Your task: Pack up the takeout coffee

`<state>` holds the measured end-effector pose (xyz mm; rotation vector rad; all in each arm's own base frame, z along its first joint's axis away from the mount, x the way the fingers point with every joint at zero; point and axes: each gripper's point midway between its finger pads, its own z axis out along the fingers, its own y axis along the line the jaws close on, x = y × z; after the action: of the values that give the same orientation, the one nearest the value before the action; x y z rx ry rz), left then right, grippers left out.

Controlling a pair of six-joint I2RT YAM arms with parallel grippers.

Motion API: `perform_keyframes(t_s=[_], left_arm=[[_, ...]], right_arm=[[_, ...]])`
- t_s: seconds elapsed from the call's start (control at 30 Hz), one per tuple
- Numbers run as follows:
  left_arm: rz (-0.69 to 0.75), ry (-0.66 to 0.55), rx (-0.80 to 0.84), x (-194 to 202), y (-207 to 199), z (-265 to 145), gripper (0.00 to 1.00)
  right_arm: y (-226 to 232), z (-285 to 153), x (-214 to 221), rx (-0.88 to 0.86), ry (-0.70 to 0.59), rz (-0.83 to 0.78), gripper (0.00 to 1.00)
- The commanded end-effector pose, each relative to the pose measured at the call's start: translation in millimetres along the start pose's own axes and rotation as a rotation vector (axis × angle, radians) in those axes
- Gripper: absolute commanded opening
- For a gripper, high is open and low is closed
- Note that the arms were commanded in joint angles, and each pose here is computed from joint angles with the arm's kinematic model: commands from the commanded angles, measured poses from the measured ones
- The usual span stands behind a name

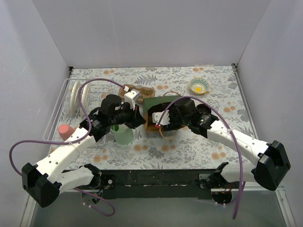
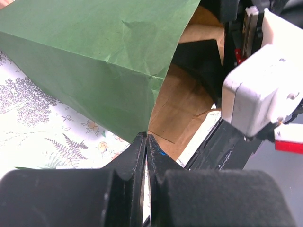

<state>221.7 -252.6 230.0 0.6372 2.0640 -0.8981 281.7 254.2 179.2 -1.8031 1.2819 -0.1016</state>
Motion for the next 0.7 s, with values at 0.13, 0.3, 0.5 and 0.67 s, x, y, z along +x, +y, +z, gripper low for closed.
perform_keyframes(t_s=[0.13,0.3,0.5,0.67], left_arm=[[0.001,-0.044,0.03,-10.7,-7.6,-0.2,0.0],[-0.002,-0.041,0.032,-10.5,-7.5,1.5,0.0],[0.001,-0.034,0.038,-8.9,-7.9,2.4,0.0],[0.001,-0.034,0.033,-6.7,-7.0,1.2,0.0]], right_arm=[[-22.3,6.3,-16.2,0.035,-0.086,-0.096,0.24],[-21.7,16.3,-23.2,0.023,-0.129,-0.115,0.23],[-23.8,27.3,-15.0,0.05,-0.102,-0.108,0.23],[-12.8,34.3,-0.7,0.035,-0.067,-0.101,0.22]])
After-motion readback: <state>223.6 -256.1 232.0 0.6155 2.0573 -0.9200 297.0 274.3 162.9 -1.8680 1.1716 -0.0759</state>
